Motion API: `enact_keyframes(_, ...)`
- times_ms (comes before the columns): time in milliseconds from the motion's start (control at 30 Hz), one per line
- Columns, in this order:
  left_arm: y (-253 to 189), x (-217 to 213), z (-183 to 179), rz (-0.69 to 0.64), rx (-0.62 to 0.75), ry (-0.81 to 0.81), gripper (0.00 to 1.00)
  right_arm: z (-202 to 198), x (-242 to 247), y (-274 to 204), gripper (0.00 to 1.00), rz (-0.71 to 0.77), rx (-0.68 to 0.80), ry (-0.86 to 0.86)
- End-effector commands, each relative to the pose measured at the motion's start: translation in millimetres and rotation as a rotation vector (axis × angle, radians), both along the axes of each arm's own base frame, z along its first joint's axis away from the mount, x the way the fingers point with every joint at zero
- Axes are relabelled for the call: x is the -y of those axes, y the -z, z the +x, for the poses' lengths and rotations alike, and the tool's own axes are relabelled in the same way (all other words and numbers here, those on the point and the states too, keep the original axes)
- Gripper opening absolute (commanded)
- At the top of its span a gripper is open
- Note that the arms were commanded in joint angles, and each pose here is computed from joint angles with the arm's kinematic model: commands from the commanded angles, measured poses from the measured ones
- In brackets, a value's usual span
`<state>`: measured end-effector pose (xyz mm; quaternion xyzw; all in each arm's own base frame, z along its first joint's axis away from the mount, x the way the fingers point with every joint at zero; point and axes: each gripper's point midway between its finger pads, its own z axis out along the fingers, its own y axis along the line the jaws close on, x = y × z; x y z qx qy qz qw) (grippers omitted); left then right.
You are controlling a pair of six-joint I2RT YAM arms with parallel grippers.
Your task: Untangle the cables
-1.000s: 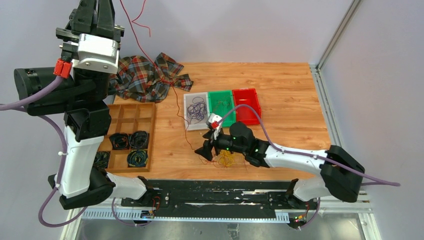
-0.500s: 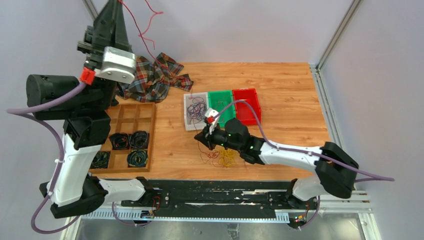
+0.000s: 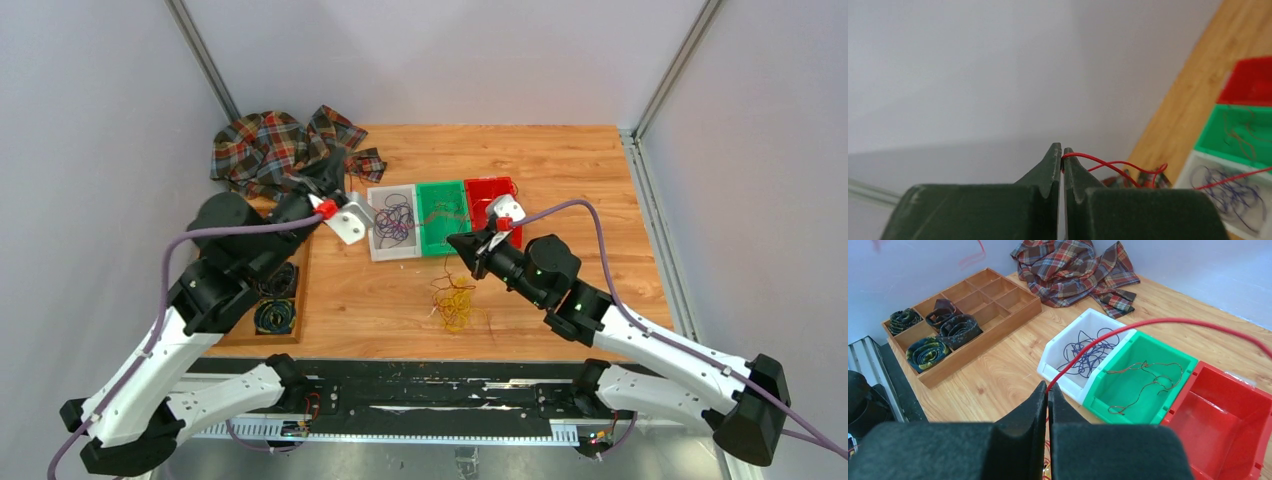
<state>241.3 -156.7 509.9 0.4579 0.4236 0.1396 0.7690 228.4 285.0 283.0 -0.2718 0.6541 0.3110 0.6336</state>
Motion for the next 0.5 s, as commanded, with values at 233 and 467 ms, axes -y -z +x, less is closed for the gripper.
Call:
enact_keyframes(233,188,43,-49,0.275,-0.569,0.328,0.35,-9,-9,3,0.01,-0.048,-0.046,-0.089)
enact_keyframes(467,225,73,-99,0.272,-0.901,0.588,0.65,-15,-35,4,0.01,-0.064,-0.114,-0.196)
